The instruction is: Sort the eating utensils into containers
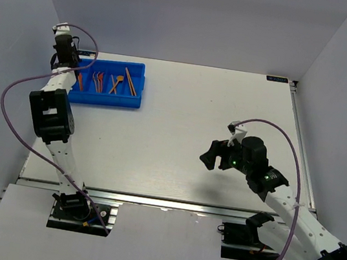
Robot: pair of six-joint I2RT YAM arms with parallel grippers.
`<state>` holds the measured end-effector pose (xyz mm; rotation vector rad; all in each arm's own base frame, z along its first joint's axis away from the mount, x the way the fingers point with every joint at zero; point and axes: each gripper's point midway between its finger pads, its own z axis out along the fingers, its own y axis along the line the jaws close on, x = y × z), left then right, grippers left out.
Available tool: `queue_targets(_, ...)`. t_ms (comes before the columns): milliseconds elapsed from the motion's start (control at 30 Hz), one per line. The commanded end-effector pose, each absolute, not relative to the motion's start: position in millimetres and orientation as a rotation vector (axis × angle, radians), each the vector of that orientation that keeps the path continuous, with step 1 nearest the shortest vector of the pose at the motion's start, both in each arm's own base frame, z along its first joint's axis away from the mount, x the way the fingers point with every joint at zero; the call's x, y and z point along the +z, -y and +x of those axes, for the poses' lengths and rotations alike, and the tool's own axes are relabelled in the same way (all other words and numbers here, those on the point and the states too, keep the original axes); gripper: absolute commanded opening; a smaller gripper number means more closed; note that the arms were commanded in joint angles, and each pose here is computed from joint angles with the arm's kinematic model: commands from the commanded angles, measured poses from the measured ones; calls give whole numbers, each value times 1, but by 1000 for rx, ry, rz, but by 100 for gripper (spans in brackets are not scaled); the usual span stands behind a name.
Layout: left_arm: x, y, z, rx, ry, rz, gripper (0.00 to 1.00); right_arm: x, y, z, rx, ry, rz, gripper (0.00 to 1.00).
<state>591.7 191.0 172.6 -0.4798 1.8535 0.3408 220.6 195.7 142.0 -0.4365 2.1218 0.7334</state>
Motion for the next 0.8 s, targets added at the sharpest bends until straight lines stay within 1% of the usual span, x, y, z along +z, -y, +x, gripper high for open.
queue_targets(0, 194, -189, 602, 300, -1791, -411, 0, 143, -198, 224, 735, -2099, -453, 89)
queue_targets(300, 179, -190, 603, 313, -1770, -348, 0, 147, -196, 225, 725, -2080, -444, 89)
queue_targets(767, 148, -194, 610, 299, -1779, -334, 0, 136, -195, 226, 710, -2108, -442, 89)
